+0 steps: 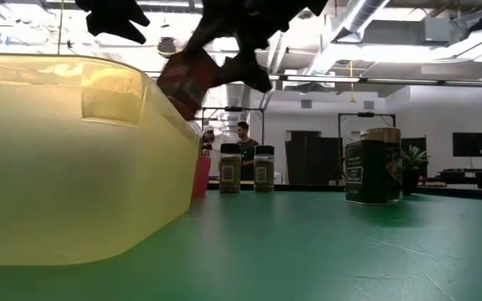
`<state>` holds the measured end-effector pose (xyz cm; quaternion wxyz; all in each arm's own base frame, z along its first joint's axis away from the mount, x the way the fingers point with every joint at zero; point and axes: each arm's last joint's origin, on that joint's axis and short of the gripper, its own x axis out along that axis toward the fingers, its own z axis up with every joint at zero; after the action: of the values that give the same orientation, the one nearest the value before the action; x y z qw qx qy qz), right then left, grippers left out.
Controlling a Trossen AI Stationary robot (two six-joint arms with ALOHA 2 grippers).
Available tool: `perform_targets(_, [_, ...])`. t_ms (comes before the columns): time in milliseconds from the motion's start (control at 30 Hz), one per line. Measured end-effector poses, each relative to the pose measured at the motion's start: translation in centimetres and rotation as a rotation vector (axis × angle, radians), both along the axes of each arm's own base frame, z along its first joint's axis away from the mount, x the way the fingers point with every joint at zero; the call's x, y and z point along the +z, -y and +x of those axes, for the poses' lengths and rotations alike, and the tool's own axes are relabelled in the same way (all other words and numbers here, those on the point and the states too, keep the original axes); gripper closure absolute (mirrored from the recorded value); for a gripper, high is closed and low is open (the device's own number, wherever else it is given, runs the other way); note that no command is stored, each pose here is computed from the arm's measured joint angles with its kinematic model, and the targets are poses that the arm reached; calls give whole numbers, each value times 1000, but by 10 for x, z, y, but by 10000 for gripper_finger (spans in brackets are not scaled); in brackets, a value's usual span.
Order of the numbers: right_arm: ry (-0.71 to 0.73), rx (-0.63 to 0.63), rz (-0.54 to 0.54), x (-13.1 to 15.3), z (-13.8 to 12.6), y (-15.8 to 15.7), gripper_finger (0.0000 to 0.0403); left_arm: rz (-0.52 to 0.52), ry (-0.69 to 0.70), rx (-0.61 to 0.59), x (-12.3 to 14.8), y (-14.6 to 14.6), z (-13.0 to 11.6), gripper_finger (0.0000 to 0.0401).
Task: Sort spices by type
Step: Put the red seasoning can into the orange bin
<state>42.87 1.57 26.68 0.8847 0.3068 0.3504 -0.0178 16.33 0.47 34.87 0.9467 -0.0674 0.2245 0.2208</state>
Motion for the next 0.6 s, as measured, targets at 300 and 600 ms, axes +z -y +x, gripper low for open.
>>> perform_targets(300, [9,41,-33,-18,25,-13,139,-44,-10,-162,0,4,2,152])
perform_targets(600, [-93,116,-171,-23,53,-6,139,-140,-25,-252,-2,8,0,152])
